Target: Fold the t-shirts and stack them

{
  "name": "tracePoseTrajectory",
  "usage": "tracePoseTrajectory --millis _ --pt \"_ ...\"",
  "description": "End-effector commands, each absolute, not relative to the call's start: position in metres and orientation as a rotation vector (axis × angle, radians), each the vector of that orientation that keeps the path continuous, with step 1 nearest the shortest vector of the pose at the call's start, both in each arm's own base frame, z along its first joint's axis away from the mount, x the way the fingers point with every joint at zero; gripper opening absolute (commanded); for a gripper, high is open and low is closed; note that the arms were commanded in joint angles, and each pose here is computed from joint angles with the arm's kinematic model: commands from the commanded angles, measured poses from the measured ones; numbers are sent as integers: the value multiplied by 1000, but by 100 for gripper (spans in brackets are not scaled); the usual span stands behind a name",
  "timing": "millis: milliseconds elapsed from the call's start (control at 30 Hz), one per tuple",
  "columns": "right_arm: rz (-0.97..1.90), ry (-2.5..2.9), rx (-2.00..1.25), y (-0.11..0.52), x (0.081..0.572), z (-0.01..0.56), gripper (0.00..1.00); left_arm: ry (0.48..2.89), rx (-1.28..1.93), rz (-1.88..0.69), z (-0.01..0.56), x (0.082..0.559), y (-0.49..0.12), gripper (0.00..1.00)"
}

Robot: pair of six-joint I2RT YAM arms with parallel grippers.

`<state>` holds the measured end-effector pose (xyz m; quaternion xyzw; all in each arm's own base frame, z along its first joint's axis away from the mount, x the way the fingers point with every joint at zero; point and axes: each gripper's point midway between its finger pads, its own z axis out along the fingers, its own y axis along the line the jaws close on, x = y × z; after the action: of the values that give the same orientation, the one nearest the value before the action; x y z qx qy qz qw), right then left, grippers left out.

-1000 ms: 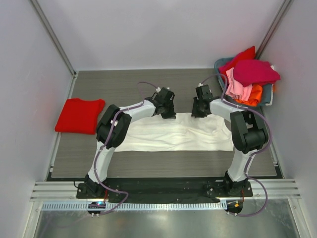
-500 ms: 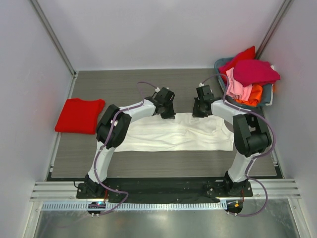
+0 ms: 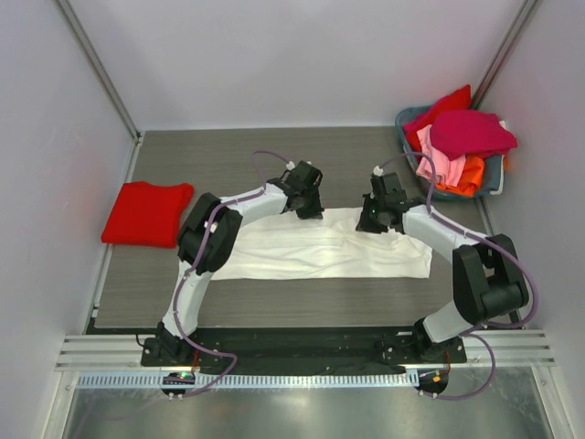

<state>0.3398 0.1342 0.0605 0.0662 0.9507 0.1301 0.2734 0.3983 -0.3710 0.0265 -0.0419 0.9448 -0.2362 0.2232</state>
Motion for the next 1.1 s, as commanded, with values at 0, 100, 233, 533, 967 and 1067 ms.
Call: tracePoseTrajectory --millis 0,100,233,533,967,1067 --pt "469 2527 179 149 320 82 1 2630 -129 -554 21 400 -355 0" --pt "492 2545 200 151 302 82 1 2629 -127 -554 21 400 -355 0" --pt "525 2587 250 152 277 73 1 2633 -129 -553 20 400 -355 0" --pt "595 2659 270 152 227 56 3 2613 -140 -518 20 405 -351 0" --pt "453 2504 228 131 247 104 54 2570 -94 -569 33 406 -360 0" --pt "260 2473 300 109 270 104 49 2516 -55 -611 49 406 -365 0"
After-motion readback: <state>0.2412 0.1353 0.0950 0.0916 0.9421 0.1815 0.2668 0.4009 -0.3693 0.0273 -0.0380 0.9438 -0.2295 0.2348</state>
